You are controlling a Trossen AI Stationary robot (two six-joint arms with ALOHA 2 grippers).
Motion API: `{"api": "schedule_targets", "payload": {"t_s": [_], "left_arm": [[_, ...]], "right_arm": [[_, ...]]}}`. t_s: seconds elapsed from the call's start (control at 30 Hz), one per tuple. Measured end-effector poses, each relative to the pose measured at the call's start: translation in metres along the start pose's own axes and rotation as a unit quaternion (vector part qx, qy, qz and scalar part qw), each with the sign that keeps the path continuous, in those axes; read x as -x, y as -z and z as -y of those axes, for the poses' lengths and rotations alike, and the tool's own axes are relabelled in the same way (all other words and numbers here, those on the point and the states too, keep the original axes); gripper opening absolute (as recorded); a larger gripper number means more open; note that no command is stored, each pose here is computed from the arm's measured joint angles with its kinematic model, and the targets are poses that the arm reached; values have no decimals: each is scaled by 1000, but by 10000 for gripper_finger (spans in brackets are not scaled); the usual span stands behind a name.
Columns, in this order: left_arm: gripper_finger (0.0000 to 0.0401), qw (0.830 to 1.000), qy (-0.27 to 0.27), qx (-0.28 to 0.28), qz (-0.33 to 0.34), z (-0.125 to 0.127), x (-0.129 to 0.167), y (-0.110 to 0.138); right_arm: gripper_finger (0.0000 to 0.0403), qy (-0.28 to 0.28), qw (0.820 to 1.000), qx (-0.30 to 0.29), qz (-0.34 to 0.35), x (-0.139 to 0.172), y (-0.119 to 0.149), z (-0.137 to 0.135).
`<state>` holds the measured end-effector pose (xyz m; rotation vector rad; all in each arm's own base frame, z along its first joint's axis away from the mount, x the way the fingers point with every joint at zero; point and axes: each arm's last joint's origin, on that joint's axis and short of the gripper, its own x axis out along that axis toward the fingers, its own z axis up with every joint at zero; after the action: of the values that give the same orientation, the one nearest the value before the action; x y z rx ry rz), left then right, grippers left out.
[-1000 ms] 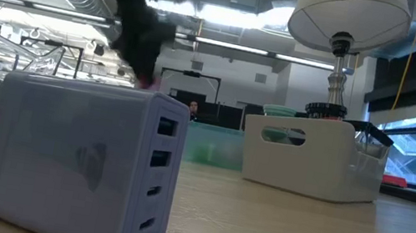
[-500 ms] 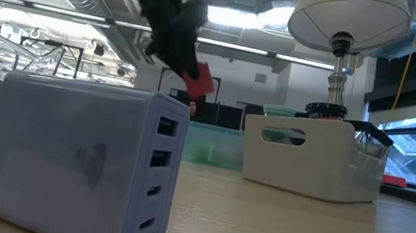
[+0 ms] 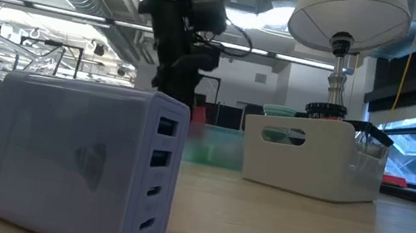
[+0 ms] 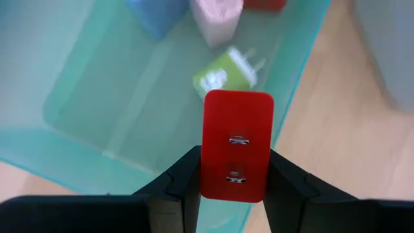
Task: Pick & Place Office items
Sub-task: Put the top red charger adapter into the green bin, then put the red digital clock into the transparent bin
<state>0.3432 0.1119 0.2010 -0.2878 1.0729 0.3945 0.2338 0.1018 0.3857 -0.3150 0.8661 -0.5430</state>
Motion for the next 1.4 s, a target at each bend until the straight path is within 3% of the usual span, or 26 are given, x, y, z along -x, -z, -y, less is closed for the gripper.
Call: {"api": "schedule_targets", "payload": {"t_s": [0.3,0.53,0.8,1.4], "left_arm": [[118,999,-7,-26,-29,-2,-11,-2],[143,998,-5,-45,-35,-2,-11,0],[127,997,-6,-46,-56,-3,-11,4],[154,998,-11,-42,-51,-3,-7,4]], "right_arm": [[310,0,1000,-1,0,0,0,0],[310,0,1000,-1,0,0,0,0],[310,-1,1000,-1,1,0,0,0],[311,-1,1000,-2,1,0,0,0]]}}
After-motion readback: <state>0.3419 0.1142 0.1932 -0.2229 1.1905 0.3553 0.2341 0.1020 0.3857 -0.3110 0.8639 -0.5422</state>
